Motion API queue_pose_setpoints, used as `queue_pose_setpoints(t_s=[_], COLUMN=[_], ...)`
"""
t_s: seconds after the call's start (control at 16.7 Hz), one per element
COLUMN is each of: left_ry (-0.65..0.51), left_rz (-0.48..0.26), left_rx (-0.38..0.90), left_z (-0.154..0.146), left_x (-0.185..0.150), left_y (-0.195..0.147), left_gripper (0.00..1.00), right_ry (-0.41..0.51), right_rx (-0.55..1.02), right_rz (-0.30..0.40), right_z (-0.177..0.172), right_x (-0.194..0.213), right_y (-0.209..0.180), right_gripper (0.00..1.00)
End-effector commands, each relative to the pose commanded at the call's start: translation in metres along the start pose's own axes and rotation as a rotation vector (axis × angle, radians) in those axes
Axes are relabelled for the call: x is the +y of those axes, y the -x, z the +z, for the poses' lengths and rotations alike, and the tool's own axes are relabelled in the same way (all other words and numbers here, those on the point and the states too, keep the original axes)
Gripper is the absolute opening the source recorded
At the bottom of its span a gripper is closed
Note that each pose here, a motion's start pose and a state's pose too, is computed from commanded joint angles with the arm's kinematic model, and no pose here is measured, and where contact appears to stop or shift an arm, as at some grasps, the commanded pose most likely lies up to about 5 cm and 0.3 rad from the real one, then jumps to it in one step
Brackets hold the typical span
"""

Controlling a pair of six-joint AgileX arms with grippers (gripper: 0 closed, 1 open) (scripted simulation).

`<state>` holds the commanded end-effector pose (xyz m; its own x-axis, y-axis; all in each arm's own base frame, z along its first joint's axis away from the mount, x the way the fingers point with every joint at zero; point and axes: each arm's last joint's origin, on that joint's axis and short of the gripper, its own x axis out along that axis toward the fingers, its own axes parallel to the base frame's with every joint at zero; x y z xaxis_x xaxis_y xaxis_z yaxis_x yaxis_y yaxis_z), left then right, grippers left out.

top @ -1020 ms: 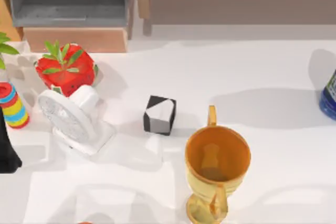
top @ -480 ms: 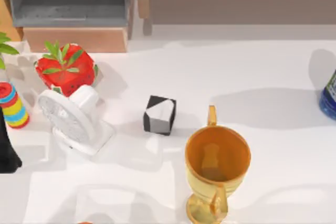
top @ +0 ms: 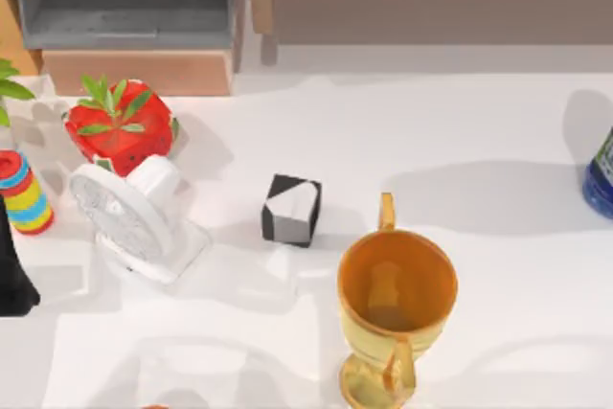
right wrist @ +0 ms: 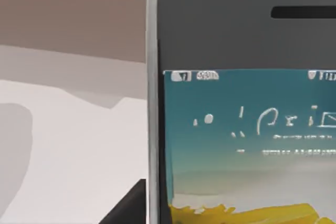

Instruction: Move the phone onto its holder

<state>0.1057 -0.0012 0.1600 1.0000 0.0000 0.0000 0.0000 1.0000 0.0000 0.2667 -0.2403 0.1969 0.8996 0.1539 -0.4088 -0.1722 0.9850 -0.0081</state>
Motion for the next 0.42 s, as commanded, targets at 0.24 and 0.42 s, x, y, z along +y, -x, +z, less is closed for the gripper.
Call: queue_pose_setpoints(t_s=[0.24,0.42], left_ry=[0.0,0.0], left_rz=[0.0,0.0], left_rx=[0.0,0.0], left_z=[0.0,0.0], left_x=[0.0,0.0], left_y=[0.0,0.0], left_gripper=[1.0,1.0], right_ry=[0.0,0.0], right_rx=[0.0,0.0], right_rz=[0.0,0.0], right_z=[0.0,0.0], right_x=[0.0,0.0], right_y=[0.0,0.0], right_gripper=[1.0,1.0])
